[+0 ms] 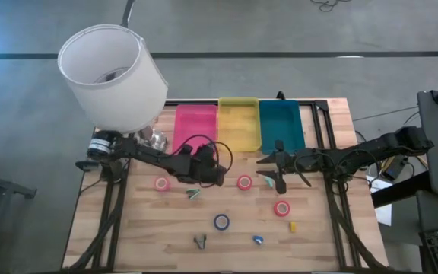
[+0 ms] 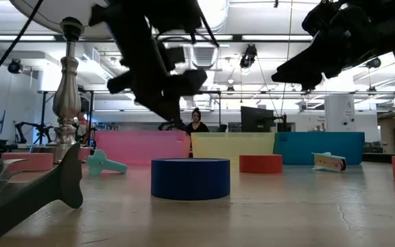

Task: Pick and place Stapler, Stapler remover, tape
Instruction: Put the blue stapler into the pink bin

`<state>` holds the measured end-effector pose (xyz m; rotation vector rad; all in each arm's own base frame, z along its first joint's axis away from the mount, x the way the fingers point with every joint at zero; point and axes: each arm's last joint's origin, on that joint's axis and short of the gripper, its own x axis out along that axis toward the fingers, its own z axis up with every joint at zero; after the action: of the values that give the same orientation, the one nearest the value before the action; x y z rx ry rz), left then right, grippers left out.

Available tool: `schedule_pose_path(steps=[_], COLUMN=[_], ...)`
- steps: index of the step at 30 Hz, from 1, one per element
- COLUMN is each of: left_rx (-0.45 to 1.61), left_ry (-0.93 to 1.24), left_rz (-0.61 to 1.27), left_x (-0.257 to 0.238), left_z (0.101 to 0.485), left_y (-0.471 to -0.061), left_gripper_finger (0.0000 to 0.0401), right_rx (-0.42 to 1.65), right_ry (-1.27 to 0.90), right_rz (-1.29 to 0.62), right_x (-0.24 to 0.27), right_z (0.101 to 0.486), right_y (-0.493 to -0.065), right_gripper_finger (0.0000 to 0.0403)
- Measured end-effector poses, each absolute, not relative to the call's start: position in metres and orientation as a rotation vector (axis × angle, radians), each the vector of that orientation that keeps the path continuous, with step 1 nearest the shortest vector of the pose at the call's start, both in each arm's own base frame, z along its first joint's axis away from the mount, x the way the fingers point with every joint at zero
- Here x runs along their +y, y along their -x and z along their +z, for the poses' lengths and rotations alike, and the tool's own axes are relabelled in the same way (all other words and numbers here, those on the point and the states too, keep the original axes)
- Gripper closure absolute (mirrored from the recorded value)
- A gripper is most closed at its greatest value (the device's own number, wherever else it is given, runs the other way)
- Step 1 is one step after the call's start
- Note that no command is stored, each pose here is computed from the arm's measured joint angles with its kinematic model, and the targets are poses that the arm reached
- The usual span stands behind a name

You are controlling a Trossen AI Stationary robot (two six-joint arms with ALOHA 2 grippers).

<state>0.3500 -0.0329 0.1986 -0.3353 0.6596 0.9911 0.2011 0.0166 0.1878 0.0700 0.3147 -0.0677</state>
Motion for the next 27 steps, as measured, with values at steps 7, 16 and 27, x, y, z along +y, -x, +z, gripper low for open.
schedule_pose_path(steps=[7,16,27], left_rx=[0.562,0.431,0.238], left_ry=[0.257,0.148,0.031], left_rz=[0.884,0.569,0.476], left_x=[-0.080,-0.155,-0.205], left_z=[0.222,0.259,0.325], left_y=[-0.335,-0.316,-0.305], left_gripper_finger=[0.0307,0.0316,0.0328], right_rx=[0.315,0.315,0.315], right_ry=[-0.070,-0.070,-0.082], right_rz=[-0.068,-0.068,-0.042], right_x=[0.017,0.017,0.017], right_z=[0.188,0.188,0.188], right_y=[-0.201,-0.201,-0.201], right_gripper_finger=[0.0229,0.0230,0.0227])
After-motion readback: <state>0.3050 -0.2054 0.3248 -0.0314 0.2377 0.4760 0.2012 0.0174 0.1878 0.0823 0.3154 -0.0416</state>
